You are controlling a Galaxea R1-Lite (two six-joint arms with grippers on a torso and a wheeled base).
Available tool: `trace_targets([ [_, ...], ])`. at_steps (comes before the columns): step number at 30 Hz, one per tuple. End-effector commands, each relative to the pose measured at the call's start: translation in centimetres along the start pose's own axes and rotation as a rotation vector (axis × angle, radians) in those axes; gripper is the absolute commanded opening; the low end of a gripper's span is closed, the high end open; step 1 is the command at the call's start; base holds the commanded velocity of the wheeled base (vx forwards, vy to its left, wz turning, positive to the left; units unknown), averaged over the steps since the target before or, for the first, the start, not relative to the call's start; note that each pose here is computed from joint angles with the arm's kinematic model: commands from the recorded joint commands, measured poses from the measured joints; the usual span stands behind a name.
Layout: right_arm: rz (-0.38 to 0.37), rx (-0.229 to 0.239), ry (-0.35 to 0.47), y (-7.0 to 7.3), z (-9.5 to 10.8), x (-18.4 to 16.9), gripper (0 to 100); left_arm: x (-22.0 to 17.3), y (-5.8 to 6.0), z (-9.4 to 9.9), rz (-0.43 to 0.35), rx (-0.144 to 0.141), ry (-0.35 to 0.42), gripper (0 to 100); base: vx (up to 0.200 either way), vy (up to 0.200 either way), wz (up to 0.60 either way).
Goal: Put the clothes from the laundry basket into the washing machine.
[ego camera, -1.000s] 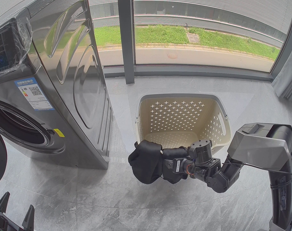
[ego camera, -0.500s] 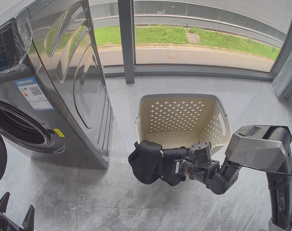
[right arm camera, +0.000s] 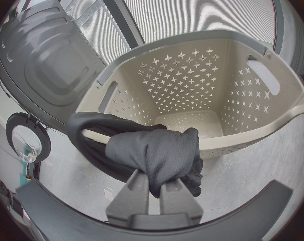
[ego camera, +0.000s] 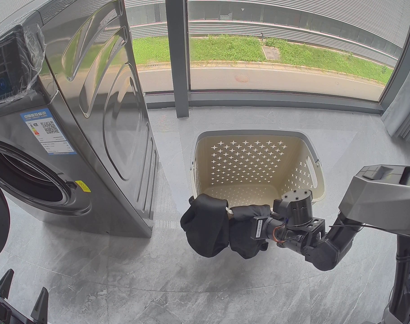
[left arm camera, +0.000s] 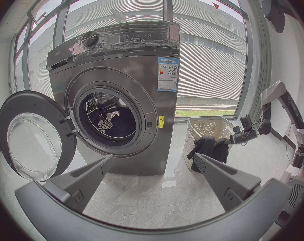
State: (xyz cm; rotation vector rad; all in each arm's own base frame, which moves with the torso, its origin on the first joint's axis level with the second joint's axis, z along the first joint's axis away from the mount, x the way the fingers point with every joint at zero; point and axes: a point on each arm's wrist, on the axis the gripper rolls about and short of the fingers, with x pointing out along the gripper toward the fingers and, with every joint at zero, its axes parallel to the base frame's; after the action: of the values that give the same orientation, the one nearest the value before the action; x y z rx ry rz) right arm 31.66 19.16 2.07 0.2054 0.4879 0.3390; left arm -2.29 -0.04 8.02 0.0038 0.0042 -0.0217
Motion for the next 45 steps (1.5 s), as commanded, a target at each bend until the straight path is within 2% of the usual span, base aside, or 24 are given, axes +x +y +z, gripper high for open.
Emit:
trace_targets([
  [1,0.056,0.015,-0.129,1.2,4.3,-5.2,0,0.0,0.0,-0.4,0.0,-0.001,-0.001,100,0.0,0.0,0.0],
  [4,0.087,0.024,-0.189,1.8,6.0,-7.8,0,0.0,0.0,-0.4,0.0,0.001,-0.001,100,0.0,0.0,0.0],
  [5,0.087,0.024,-0.189,1.8,6.0,-7.8,0,0.0,0.0,-0.4,0.0,0.001,-0.001,100,0.0,0.0,0.0],
  [7,0.121,0.029,-0.246,2.3,7.2,-10.7,0,0.0,0.0,-0.4,0.0,0.001,-0.001,100,0.0,0.0,0.0],
  [12,0.173,0.034,-0.326,2.6,8.6,-15.4,0,0.0,0.0,-0.4,0.0,-0.005,-0.001,100,0.0,0.0,0.0],
  [15,0.215,0.024,-0.362,3.0,8.8,-17.9,0,0.0,0.0,-0.4,0.0,-0.005,-0.001,100,0.0,0.0,0.0],
  [18,0.268,-0.021,-0.396,3.9,8.9,-19.9,0,0.0,0.0,-0.4,0.0,-0.005,-0.001,100,0.0,0.0,0.0],
  [21,0.284,-0.087,-0.437,4.2,9.4,-21.0,0,0.0,0.0,-0.4,0.003,-0.013,-0.001,100,0.0,0.0,0.0],
  [27,0.343,-0.104,-0.499,4.8,9.9,-23.5,0,0.0,0.0,-0.4,0.0,-0.01,-0.001,100,0.0,0.0,0.0],
  [31,0.335,-0.14,-0.518,4.7,10.0,-23.9,0,0.0,0.0,-0.4,0.002,-0.013,-0.001,100,-0.15,0.0,0.0],
  [41,0.327,-0.145,-0.51,4.6,9.8,-23.7,0,0.0,0.0,-0.4,0.002,-0.015,-0.001,100,-0.2,0.0,0.0],
  [45,0.313,-0.146,-0.509,4.4,9.8,-23.6,0,0.0,0.0,-0.4,0.002,-0.013,-0.001,100,0.0,0.0,0.0],
])
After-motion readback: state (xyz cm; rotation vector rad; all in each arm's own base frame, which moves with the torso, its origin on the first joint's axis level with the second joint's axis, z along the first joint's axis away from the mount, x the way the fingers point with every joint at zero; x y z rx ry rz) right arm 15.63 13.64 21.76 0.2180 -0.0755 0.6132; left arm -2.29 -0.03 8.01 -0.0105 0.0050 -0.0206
